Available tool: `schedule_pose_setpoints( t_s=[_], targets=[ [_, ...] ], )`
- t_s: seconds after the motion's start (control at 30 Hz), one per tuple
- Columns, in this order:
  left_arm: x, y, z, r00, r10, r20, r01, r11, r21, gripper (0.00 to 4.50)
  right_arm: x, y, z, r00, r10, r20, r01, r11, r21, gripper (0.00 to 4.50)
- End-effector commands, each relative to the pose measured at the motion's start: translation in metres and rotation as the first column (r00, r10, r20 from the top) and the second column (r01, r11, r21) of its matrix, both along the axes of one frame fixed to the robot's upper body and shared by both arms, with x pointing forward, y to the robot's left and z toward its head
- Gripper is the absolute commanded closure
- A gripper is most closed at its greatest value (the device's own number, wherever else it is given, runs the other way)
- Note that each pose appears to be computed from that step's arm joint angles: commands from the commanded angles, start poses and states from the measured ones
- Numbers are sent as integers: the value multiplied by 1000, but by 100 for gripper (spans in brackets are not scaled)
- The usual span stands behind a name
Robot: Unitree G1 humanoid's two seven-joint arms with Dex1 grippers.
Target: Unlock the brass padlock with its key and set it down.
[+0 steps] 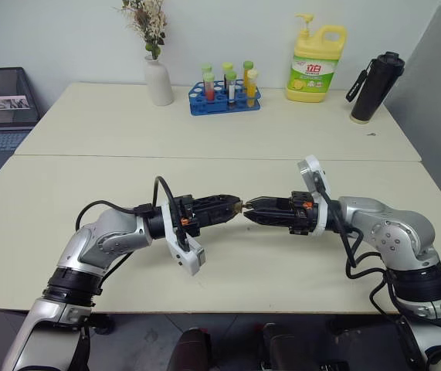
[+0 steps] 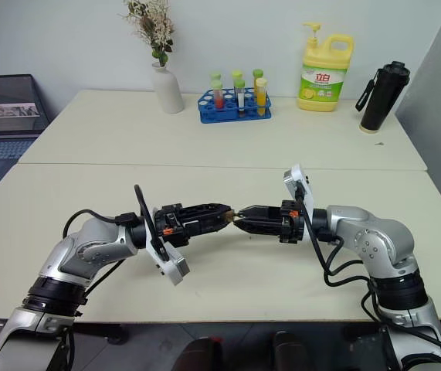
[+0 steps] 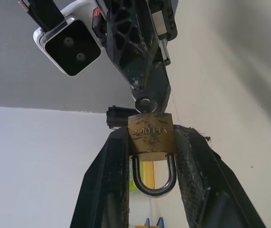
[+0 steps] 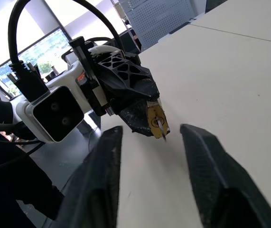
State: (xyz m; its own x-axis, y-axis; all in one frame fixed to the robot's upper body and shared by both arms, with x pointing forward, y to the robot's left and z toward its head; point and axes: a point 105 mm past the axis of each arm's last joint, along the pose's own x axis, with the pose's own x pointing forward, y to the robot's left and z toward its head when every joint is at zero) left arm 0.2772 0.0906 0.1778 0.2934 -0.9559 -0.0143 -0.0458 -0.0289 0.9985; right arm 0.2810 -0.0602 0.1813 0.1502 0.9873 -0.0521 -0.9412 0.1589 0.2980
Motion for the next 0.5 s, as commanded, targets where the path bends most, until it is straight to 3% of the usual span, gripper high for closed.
schedule_pose_setpoints(
  t_s=[0.03, 0.07, 0.33, 0.5],
  targets=[
    [-4, -2, 8, 999, -14, 38, 15, 1000, -13, 354, -3, 3, 11, 999, 37, 34, -38, 999, 17, 417],
    [-4, -2, 8, 999, -15, 38, 15, 1000, -13, 354, -3, 3, 11, 999, 39, 33, -40, 999, 16, 447],
    [-8, -3, 5, 999, -28, 39, 28, 1000, -8, 354, -8, 5, 13, 996, 87, 3, -87, 996, 20, 450],
    [-8, -2, 3, 998, -27, 53, 27, 1000, 0, 354, -11, 7, 18, 980, 138, -141, -131, 990, 57, 450]
  ],
)
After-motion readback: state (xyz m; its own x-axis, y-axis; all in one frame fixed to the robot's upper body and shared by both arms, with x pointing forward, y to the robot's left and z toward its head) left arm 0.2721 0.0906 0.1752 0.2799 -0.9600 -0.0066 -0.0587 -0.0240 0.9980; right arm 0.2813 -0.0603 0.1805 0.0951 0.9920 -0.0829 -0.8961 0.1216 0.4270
